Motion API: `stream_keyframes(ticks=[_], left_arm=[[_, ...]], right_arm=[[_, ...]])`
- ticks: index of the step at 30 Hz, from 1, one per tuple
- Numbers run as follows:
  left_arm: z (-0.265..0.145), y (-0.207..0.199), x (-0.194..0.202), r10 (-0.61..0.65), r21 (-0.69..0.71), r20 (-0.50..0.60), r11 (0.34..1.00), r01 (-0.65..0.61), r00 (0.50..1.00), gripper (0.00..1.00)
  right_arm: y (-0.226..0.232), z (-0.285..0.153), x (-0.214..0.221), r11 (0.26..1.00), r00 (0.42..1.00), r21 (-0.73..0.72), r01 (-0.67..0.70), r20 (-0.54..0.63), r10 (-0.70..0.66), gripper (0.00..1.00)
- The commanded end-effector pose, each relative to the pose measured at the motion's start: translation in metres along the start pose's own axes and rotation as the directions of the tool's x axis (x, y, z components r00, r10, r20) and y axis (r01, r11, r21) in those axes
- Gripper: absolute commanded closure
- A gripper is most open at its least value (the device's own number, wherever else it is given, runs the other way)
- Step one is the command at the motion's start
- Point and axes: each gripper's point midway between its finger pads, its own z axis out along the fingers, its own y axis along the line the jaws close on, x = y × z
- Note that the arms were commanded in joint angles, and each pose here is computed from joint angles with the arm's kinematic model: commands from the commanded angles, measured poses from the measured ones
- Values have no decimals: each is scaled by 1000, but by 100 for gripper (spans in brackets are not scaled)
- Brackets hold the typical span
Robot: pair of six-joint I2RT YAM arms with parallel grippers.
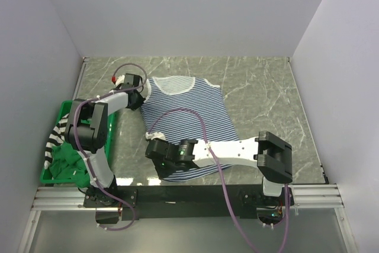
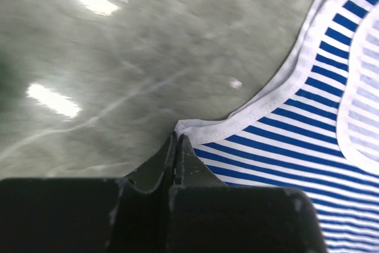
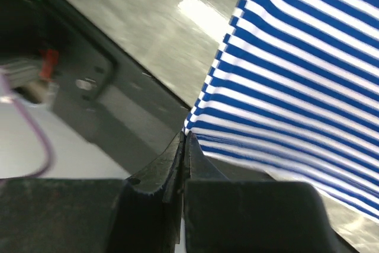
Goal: Fold and stack the tank tops
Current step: Fold the tank top
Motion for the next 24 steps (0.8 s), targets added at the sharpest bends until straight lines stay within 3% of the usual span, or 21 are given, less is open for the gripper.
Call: stream_keyframes(ticks=[1,9,24], left_arm=[[-16,21,-31,-6,-135,86,991,18,996,99],[-30,4,-45,-13,-94,108,995,23,994,100],[-48,-93,-23,37,57,72,997,-41,997,99]], right_arm=[[39,-13,-38,994,997,-111,-4,76,13,100],[49,-22,-60,976,991,-209,-55,104,79,100],[-47,-37,-36,945,934,-166,-283,178,311,100]])
